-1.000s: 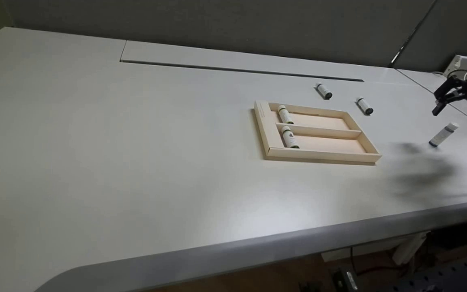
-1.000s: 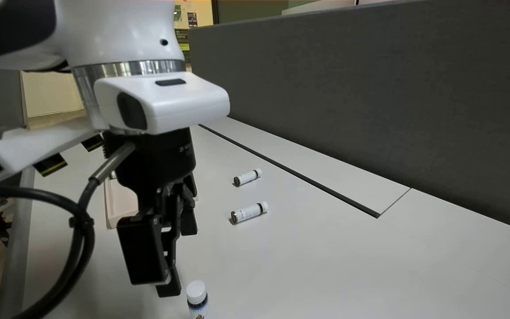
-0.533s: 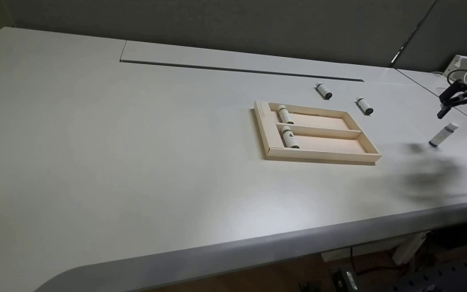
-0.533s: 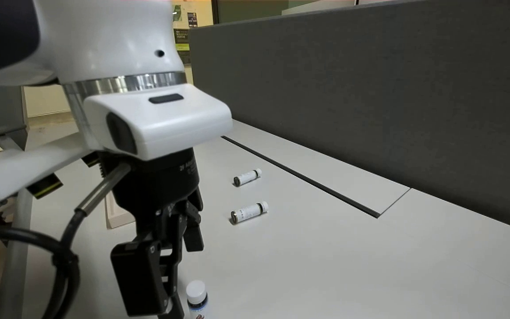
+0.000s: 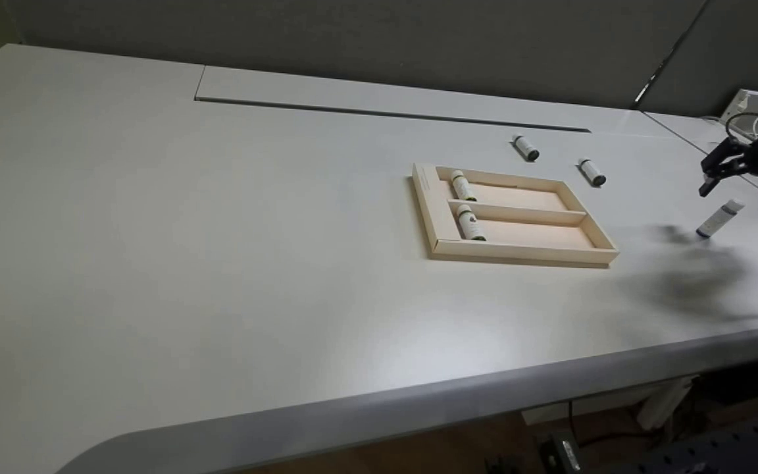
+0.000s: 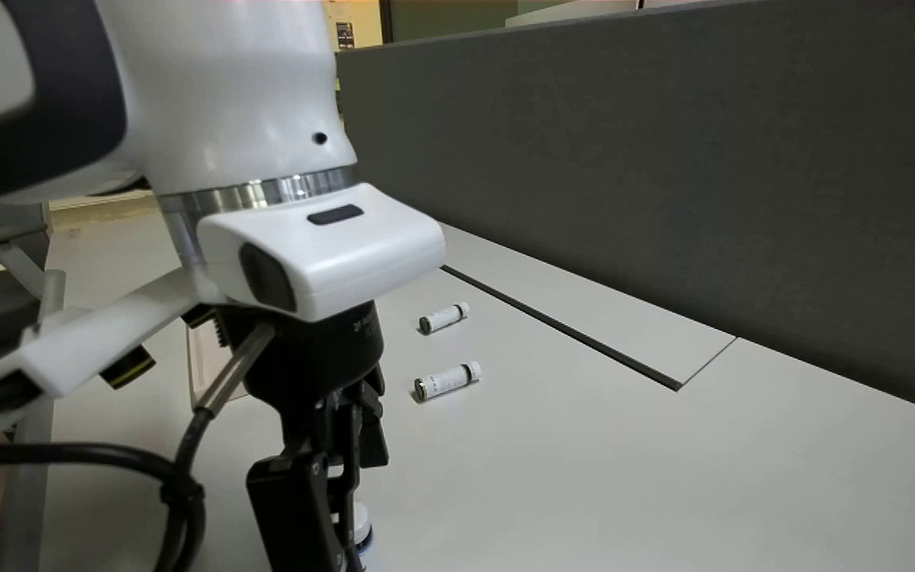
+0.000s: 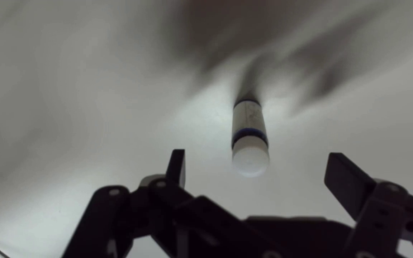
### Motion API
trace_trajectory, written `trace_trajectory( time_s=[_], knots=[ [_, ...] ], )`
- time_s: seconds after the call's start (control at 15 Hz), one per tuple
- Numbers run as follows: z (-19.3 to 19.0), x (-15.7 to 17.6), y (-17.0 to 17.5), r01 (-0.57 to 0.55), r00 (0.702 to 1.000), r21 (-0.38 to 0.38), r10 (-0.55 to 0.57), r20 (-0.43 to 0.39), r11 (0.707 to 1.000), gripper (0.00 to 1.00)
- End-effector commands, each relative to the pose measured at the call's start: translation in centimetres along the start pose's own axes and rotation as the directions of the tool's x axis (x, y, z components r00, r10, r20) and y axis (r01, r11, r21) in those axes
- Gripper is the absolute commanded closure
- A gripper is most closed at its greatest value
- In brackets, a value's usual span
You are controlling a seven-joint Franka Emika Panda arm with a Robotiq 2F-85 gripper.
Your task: Move the upright bottle to the top compartment of the box
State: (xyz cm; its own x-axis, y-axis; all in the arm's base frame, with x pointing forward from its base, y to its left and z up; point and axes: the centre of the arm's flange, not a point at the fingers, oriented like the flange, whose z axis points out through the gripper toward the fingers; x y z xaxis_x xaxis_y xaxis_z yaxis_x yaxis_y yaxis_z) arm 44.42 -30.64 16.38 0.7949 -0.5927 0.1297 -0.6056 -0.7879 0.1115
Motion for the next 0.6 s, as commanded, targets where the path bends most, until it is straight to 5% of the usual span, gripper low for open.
trace_trajectory(
  time_s=[0.0, 0.53],
  knots=[
    [0.6, 0.9, -0.9, 0.006, 1.0, -0.01, -0.006, -0.01, 1.0, 0.26],
    [0.7, 0.9, -2.1, -0.012, 0.998, -0.021, 0.014, 0.068, 1.0, 0.81]
  ],
)
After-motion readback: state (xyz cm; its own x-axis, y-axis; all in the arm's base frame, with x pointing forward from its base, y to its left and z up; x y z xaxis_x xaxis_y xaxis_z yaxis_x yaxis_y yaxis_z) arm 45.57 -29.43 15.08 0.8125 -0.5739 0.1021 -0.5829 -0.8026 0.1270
